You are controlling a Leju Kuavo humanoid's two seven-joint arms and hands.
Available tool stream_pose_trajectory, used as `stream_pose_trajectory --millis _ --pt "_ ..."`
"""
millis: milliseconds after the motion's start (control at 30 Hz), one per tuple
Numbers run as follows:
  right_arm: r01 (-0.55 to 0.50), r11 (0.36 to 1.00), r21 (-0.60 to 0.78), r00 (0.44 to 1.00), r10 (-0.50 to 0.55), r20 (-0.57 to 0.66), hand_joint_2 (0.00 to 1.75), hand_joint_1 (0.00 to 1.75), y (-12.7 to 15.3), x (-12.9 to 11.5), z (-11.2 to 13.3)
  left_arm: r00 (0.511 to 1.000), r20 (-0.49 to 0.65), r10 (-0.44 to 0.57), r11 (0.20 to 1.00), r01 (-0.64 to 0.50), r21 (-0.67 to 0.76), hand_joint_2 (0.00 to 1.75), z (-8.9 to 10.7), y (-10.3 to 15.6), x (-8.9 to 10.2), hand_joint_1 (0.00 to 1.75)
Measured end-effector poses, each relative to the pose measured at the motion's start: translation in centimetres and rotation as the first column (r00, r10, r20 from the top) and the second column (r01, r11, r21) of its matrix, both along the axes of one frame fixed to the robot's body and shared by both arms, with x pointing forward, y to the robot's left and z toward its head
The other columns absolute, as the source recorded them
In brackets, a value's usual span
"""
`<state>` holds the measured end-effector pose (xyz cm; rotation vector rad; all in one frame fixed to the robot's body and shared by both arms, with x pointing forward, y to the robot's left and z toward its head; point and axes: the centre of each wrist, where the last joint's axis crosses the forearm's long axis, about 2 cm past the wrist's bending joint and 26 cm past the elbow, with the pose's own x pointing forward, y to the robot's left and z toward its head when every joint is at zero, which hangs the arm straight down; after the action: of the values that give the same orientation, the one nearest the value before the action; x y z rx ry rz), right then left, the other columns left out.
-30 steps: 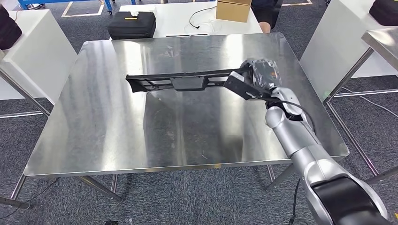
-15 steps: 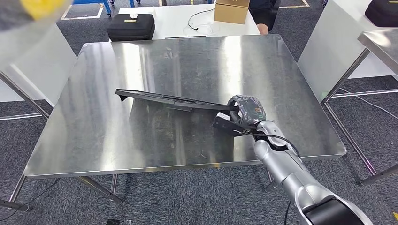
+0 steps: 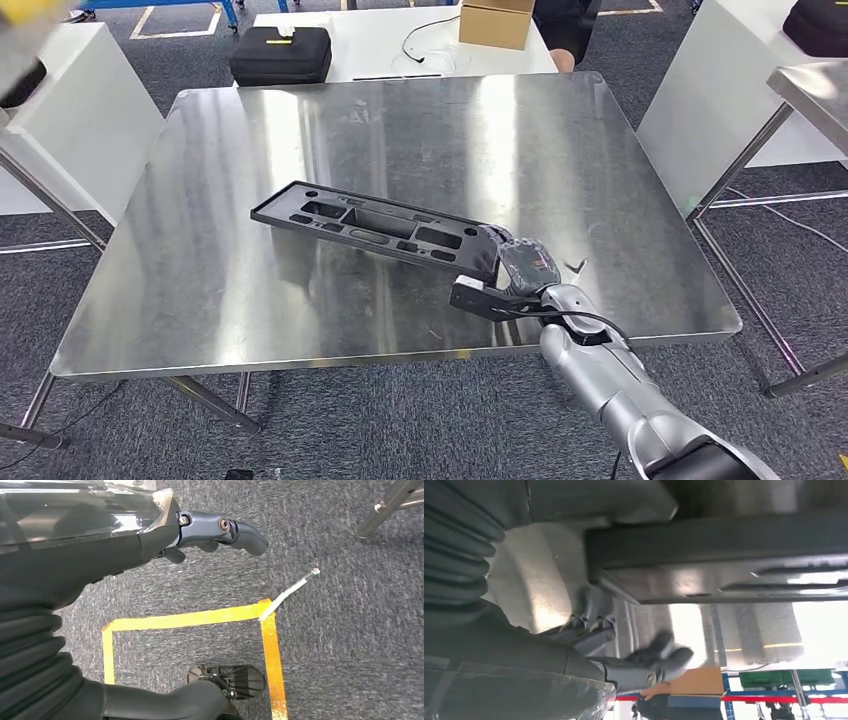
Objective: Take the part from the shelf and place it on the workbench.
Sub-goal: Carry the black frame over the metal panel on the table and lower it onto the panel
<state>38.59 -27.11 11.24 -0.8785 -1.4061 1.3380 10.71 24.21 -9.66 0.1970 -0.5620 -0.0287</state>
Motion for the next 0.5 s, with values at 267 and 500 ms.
stream_pose_trajectory --millis 267,500 --pt "0.032 0.999 -0.033 0.999 -0.031 0.025 0.0 0.0 -1.4 0.5 0.7 1.0 -0.009 0.0 1.0 0.0 0.001 0.0 0.0 0.0 -0.2 0.0" --pt "0.056 0.997 -0.053 0.997 -0.054 0.047 0.0 0.0 -2.9 0.7 1.3 1.0 -0.011 -0.007 1.0 0.007 0.002 0.0 -0.1 0.0 -0.3 0.0"
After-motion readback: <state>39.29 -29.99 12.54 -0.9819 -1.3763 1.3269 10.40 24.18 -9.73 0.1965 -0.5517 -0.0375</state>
